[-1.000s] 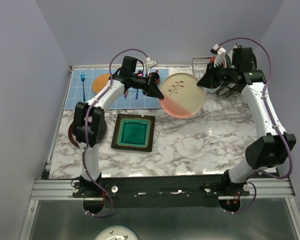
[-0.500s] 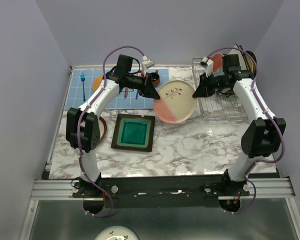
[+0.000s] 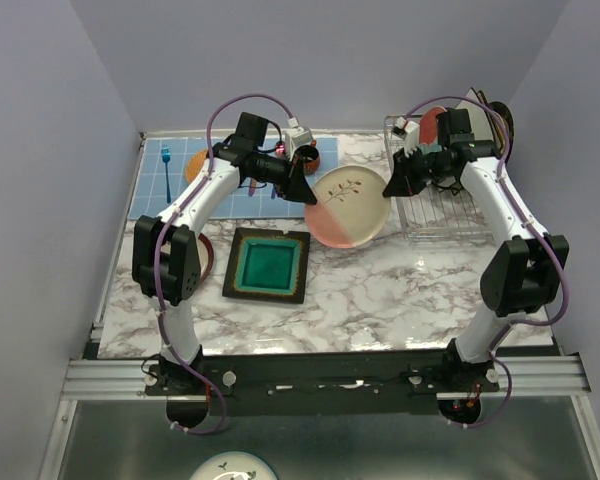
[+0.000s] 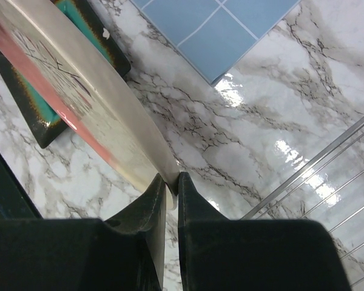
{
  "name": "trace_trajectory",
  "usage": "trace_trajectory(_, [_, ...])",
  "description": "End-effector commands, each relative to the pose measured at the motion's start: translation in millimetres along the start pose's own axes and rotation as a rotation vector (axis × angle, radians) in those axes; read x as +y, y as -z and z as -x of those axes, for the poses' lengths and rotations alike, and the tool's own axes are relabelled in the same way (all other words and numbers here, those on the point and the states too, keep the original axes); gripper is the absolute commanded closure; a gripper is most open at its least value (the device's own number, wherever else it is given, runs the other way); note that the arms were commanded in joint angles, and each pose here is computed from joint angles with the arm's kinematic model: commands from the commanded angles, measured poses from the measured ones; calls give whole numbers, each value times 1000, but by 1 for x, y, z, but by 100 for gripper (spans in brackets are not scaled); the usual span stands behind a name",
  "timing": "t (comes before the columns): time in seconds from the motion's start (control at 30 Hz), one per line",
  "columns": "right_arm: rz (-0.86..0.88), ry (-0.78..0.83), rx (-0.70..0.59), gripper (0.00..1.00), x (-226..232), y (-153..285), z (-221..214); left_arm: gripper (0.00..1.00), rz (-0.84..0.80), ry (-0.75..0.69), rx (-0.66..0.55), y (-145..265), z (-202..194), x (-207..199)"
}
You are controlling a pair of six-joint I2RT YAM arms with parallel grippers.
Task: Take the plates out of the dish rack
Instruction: Place the plate at the center of the board.
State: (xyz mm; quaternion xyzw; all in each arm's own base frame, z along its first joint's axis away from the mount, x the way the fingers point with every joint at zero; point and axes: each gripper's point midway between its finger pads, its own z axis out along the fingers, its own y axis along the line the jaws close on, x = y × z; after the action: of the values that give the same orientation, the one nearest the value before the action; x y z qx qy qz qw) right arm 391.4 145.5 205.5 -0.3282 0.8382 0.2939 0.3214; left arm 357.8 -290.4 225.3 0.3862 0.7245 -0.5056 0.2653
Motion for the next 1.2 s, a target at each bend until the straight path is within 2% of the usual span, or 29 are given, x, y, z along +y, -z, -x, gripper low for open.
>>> trace_trajectory(0.0, [-113,59,-33,99,-22,5,16,100,-36,-63,23,-2,2,-15])
trace_trajectory(0.53, [-79,16,92,99,-5,7,-37,100,62,15,182,-27,-58,39])
trace_trajectory(0.9, [-92,-43,203,99,5,17,-66,100,90,31,328,-43,-96,61])
trace_trajectory(1.17, [-96,-89,290,99,11,16,-103,100,113,31,428,-42,-128,73])
